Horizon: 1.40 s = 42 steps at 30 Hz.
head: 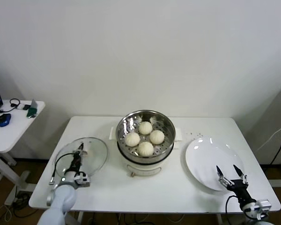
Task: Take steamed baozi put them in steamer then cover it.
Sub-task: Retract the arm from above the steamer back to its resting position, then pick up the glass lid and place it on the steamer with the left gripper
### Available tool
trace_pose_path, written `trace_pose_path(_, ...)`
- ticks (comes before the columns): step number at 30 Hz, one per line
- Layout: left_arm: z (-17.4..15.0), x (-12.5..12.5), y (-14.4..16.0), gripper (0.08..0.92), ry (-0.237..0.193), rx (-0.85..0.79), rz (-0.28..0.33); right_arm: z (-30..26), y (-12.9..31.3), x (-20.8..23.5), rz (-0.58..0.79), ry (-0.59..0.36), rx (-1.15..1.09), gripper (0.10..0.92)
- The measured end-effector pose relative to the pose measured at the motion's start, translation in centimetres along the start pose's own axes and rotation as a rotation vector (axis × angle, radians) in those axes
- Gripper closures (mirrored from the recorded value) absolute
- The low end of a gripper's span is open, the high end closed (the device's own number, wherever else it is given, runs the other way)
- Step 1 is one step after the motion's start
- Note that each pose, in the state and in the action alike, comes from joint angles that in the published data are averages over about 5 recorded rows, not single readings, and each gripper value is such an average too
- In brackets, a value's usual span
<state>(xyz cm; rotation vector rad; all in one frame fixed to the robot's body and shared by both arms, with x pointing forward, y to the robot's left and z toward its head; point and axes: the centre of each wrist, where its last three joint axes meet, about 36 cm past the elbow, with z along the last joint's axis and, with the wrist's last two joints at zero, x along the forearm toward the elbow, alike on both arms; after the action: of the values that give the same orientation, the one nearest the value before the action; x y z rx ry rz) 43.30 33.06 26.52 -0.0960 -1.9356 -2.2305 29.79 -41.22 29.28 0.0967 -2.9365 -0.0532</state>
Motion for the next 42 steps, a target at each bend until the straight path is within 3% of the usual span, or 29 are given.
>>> trace_pose_path(3,0.3,0.3,0.2,0.845,0.003,0.005,-0.008,-0.1,-0.1,-0.2,0.000,-0.003,0.003,0.200)
trace_pose_path(14,1.2,2.7,3.0,0.845,0.040,0.024,-0.095,-0.8,-0.9,-1.0,0.004,-0.024,0.021,0.200)
trace_pose_path(31,-0.1,10.1,12.1,0.845,0.135,0.026,-0.277,-1.9,-1.9,-2.4,-0.008,-0.029,0.066,0.200)
trace_pose_path(42,-4.8,11.1,17.1,0.845,0.092,0.068,-0.313,-2.5,-0.9,-4.3,-0.034,-0.033,0.091,0.200)
